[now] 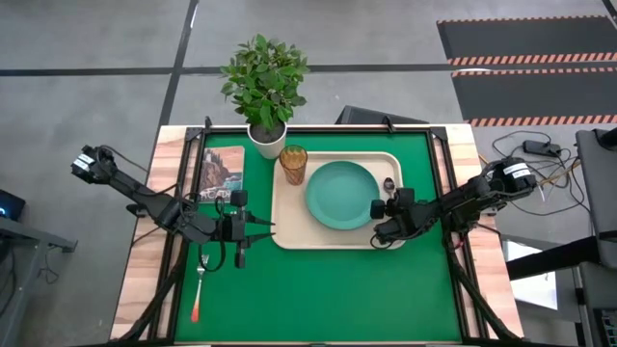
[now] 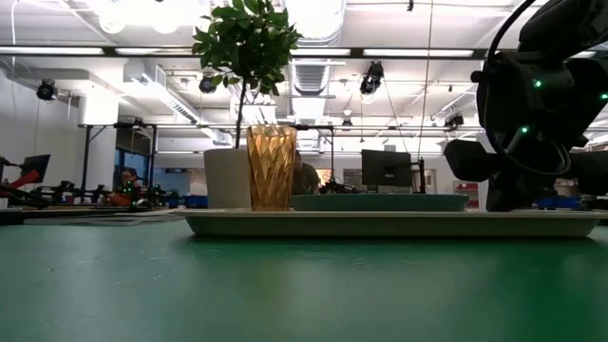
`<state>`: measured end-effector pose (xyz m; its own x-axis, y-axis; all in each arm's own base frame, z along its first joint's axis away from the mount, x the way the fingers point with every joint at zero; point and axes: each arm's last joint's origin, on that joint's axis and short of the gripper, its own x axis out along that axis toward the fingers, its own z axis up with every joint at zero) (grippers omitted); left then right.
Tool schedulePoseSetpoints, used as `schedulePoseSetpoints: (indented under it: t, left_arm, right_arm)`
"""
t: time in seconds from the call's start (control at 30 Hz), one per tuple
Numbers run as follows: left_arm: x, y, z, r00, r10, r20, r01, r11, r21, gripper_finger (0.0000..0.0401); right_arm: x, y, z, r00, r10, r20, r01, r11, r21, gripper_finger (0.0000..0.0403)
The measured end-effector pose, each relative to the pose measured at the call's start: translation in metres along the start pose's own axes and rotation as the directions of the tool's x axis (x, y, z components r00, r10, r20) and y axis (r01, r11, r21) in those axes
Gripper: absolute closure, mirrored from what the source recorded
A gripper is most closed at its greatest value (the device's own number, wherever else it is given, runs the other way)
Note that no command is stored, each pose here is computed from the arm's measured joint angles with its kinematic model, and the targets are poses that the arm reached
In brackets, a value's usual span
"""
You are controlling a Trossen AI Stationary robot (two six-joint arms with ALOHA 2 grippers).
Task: Pick and place plate/cup/fork/spoon on tray
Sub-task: Put the black spoon on the white serving tray beside the blue plate, then put the orange fork on the white serving tray beside the blue plate
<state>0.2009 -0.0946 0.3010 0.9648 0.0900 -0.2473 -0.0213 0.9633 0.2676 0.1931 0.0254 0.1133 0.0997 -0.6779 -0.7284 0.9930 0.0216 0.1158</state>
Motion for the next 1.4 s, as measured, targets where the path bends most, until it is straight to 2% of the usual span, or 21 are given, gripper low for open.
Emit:
schedulePoseSetpoints:
  t: [0.2, 0.4, 0.6, 0.8, 0.93, 1.13, 1.27, 1.4]
  left_arm:
    - [0.000, 0.000, 0.000, 1.000, 0.000, 0.000, 0.000, 1.000, -0.002, 0.0318]
    - [0.000, 0.000, 0.000, 1.000, 0.000, 0.000, 0.000, 1.000, -0.002, 0.0318]
    - [0.000, 0.000, 0.000, 1.000, 0.000, -0.001, 0.000, 1.000, -0.020, 0.0318]
    - [0.000, 0.000, 0.000, 1.000, 0.000, -0.002, 0.000, 0.999, -0.054, 0.0318]
    - [0.000, 0.000, 0.000, 1.000, 0.010, -0.003, -0.010, 0.995, -0.098, 0.0318]
    - [0.000, 0.001, 0.000, 1.000, 0.029, -0.006, -0.030, 0.983, -0.182, 0.0318]
    - [0.001, 0.000, -0.001, 1.000, 0.029, -0.009, -0.031, 0.960, -0.278, 0.0318]
    - [0.009, -0.006, -0.010, 0.999, 0.028, -0.047, -0.044, 0.923, -0.382, 0.0318]
  right_arm:
    - [0.000, 0.000, 0.000, 1.000, -0.001, -0.001, 0.001, 1.000, -0.002, 0.0304]
    - [-0.009, 0.005, 0.006, 0.999, 0.033, -0.036, -0.035, 0.998, -0.050, 0.0276]
    - [-0.033, 0.019, 0.022, 0.987, 0.152, -0.061, -0.158, 0.982, -0.106, 0.0271]
    - [-0.066, 0.030, 0.034, 0.951, 0.304, -0.048, -0.306, 0.919, -0.250, 0.0281]
    - [-0.087, 0.032, 0.035, 0.916, 0.400, -0.004, -0.371, 0.846, -0.382, 0.0290]
    - [-0.112, 0.029, 0.019, 0.830, 0.557, 0.030, -0.441, 0.689, -0.575, 0.0310]
    - [-0.126, 0.025, 0.005, 0.770, 0.638, -0.012, -0.460, 0.542, -0.703, 0.0326]
    - [-0.139, 0.022, -0.002, 0.711, 0.701, -0.053, -0.464, 0.410, -0.785, 0.0342]
